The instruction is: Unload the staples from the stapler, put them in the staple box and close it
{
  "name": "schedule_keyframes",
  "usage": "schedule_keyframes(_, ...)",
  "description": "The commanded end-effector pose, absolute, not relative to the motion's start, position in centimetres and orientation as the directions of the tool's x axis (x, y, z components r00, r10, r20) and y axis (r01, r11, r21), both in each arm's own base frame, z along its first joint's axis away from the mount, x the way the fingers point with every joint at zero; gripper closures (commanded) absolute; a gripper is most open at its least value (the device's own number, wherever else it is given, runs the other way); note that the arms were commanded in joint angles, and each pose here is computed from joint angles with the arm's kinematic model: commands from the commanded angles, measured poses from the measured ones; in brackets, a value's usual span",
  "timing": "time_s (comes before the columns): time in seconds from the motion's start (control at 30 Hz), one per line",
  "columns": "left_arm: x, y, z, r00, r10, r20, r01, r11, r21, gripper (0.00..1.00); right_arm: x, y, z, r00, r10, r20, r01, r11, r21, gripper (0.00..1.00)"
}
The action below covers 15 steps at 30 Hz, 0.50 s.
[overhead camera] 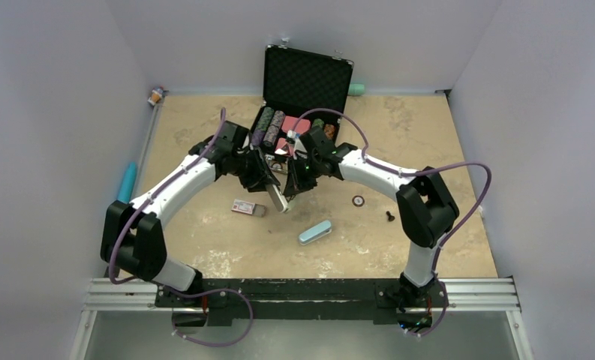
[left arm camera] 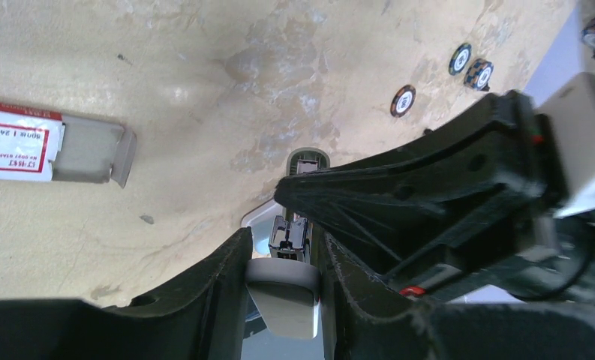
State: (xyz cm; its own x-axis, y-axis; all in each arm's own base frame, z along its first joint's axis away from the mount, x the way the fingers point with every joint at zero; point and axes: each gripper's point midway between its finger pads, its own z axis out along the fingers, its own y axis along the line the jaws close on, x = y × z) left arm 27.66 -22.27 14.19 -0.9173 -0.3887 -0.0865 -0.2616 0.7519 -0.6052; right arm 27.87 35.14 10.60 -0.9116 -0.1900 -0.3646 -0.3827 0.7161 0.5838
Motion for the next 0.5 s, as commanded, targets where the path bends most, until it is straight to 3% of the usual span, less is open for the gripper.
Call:
schedule_keyframes(0.0, 29.9, -23.0, 16.3, -0.905, -0.397, -0.153, -0.218, 0.740, -0.636, 1.00, 26.8, 34.4, 8.8, -0.904, -0.251, -0.346, -0.415, 0.714, 0.564, 1.00)
schedule_keyframes(0.4, 31.2, -21.8, 12.3, -0.892, -0.435, -0.121, -0.317, 0.795, -0.517, 1.00, 24.9, 33.3, 7.6, -0.909, -0.278, -0.311, -0.413, 0.714, 0.566, 1.00)
schedule_keyframes(0.43, 30.4, -21.5, 19.2, -0.859, -0.449, -0.247, -0.212, 0.750, -0.626, 1.00, 24.9, 33.3, 7.6, -0.909, -0.278, -0.310, -0.412, 0.711, 0.570, 1.00)
schedule_keyframes(0.47, 31.3, -21.9, 12.8, -0.891, -0.434, -0.133, -0.307, 0.791, -0.529, 1.00, 24.9, 33.4, 7.7, -0.909, -0.278, -0.311, -0.412, 0.708, 0.573, 1.00)
